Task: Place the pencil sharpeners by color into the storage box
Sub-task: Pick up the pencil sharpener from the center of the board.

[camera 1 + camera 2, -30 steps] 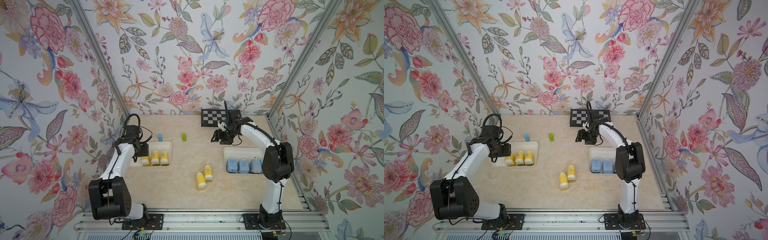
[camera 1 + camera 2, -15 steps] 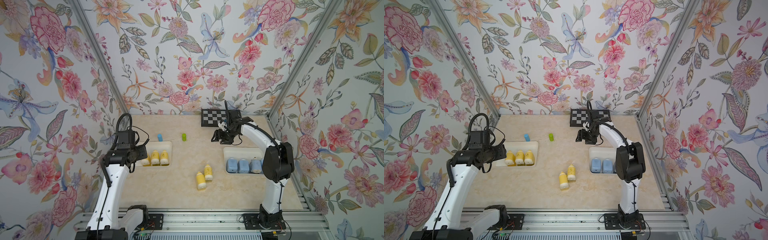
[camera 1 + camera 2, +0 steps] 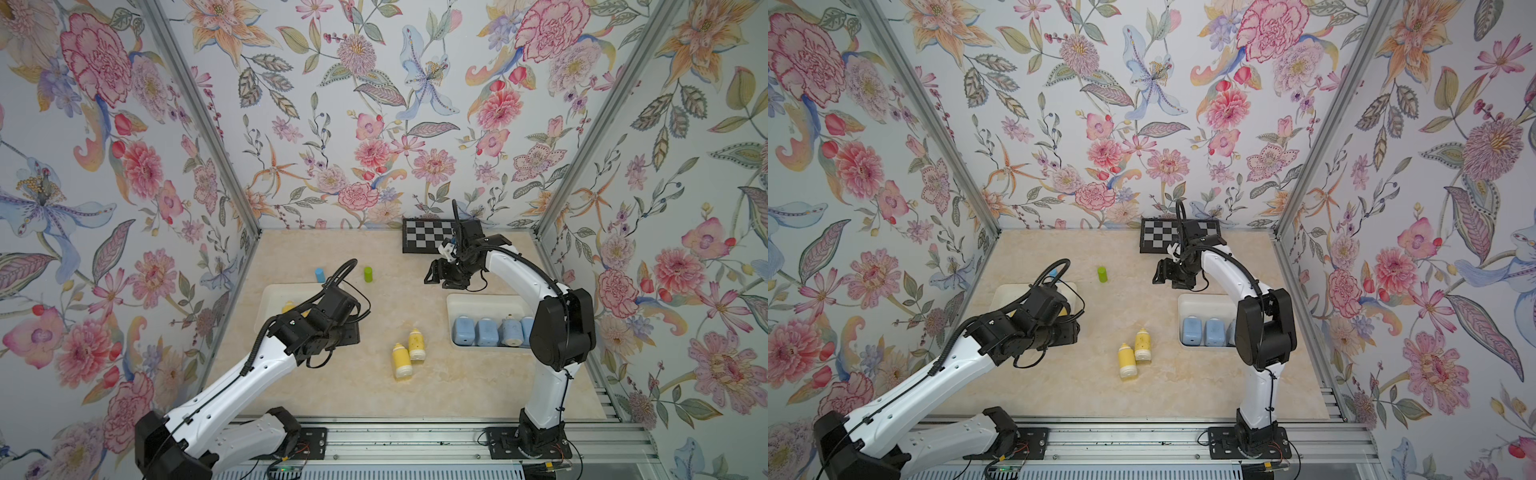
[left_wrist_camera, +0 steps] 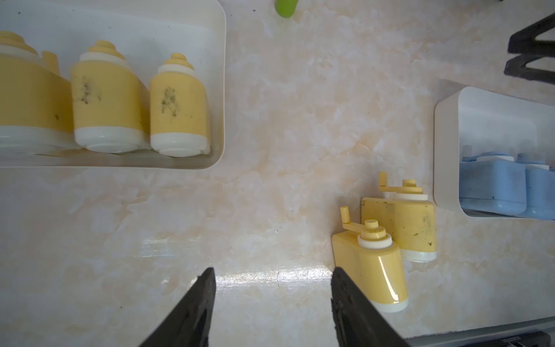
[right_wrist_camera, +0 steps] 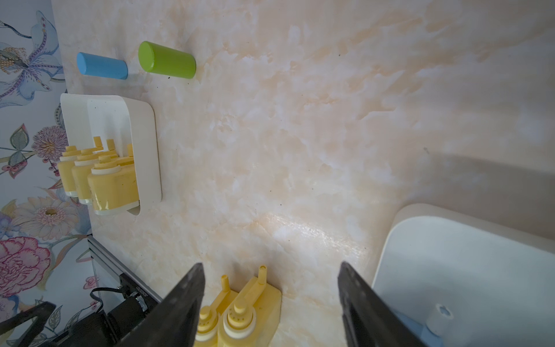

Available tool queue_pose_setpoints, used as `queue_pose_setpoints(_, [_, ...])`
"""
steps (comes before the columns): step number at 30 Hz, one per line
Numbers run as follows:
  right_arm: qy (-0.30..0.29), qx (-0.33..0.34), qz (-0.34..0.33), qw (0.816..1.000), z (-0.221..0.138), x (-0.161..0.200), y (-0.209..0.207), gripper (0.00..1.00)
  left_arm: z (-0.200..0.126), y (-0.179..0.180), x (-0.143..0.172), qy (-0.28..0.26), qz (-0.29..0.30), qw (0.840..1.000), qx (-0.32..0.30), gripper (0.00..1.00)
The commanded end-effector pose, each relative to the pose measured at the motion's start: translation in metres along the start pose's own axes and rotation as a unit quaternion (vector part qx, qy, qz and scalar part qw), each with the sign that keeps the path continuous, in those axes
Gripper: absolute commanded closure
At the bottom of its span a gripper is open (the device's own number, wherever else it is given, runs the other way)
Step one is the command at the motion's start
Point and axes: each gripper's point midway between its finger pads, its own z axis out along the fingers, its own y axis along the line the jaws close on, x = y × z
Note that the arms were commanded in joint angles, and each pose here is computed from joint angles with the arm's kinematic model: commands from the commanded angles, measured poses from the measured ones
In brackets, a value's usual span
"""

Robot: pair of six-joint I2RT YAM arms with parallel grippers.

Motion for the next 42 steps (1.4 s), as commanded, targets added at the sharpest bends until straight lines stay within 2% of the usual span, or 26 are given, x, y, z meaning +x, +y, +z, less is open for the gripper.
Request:
queue_pose_setpoints(1, [-0.007, 0.02, 0.002, 1.0, -0.011, 0.006, -0.012, 0.29, 0.002, -0.024, -0.005, -0.015, -0.026, 0.999, -0.012, 0.37])
queue_pose_setpoints(7, [-0.014, 0.029, 0.016, 0.999, -0.021, 0.008, -0.032, 0.29, 0.011, -0.067, 0.013, 0.004, -0.011, 1.0, 0.003, 0.36])
queue_pose_setpoints(16, [-0.021, 0.035, 0.037, 0.998, -0.032, 0.01, -0.057, 0.28, 0.034, -0.113, 0.036, 0.044, 0.065, 0.997, 0.0, 0.32])
queue_pose_setpoints(27, [-0.028, 0.036, 0.045, 0.998, -0.041, 0.014, -0.065, 0.29, 0.072, -0.119, 0.072, 0.11, 0.091, 0.99, 0.0, 0.35])
queue_pose_setpoints(31, [-0.028, 0.039, 0.046, 0.998, -0.04, 0.017, -0.068, 0.29, 0.076, -0.113, 0.078, 0.124, 0.097, 0.988, -0.014, 0.38])
queue_pose_setpoints(42, [-0.03, 0.036, 0.045, 0.998, -0.039, 0.017, -0.067, 0.29, 0.074, -0.108, 0.088, 0.147, 0.1, 0.983, -0.036, 0.38])
